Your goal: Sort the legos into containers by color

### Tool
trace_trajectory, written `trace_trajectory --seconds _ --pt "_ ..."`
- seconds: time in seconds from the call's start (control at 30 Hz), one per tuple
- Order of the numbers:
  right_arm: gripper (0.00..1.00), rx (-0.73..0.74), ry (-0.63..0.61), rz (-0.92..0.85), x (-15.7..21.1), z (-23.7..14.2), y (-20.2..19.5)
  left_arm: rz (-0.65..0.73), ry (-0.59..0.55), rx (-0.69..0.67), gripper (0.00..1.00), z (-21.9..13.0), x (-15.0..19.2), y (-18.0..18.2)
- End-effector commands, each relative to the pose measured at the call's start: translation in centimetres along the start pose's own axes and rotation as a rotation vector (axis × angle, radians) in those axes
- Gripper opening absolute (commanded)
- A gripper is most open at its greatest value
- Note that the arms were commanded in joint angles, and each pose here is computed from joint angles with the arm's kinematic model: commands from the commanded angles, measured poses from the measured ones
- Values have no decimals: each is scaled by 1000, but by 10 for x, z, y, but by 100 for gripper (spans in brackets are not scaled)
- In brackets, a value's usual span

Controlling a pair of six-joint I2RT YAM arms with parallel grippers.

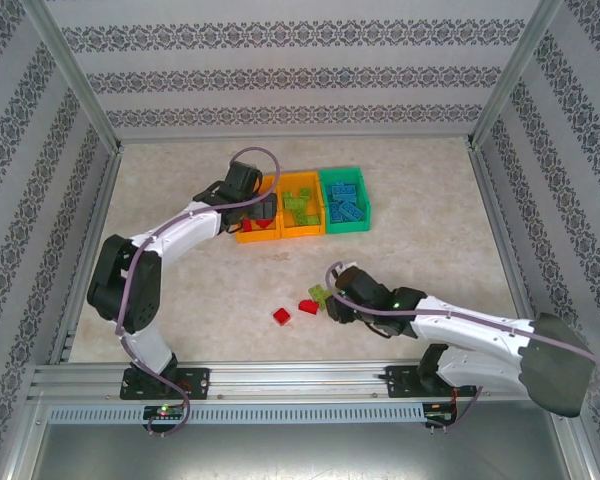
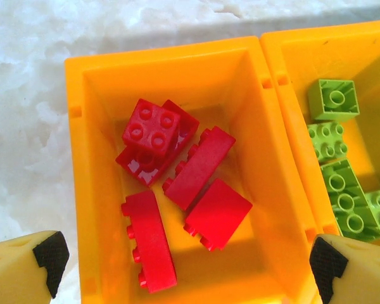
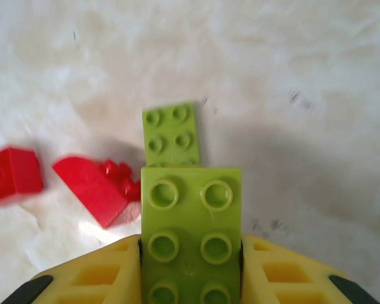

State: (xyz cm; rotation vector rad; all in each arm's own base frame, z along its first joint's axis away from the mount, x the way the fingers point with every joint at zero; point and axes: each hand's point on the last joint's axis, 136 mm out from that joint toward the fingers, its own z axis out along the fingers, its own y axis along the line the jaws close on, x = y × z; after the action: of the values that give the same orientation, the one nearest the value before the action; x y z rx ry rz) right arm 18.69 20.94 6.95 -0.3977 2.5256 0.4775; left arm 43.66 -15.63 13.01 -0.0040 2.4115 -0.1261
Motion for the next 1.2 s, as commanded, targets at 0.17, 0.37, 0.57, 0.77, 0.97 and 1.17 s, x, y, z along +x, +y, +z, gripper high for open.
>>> trace_trajectory --seconds 0.17,0.37,0.57,0.77,0.97,1.17 --pt "30 -157 -165 71 -85 -17 4 46 -71 150 100 -26 9 -14" --pt "30 -227 -180 90 -152 -4 10 173 -52 224 100 -40 43 -35" --pt "29 -205 -162 144 -210 28 -2 266 -4 288 100 -51 92 -53" --pt "31 -189 -131 170 -251 64 -14 326 41 333 100 -64 137 -66" --pt "37 -148 -62 193 -259 101 -26 389 76 385 100 -77 178 -73" --pt "44 -138 -48 215 -261 114 -30 446 109 433 100 -91 207 -80"
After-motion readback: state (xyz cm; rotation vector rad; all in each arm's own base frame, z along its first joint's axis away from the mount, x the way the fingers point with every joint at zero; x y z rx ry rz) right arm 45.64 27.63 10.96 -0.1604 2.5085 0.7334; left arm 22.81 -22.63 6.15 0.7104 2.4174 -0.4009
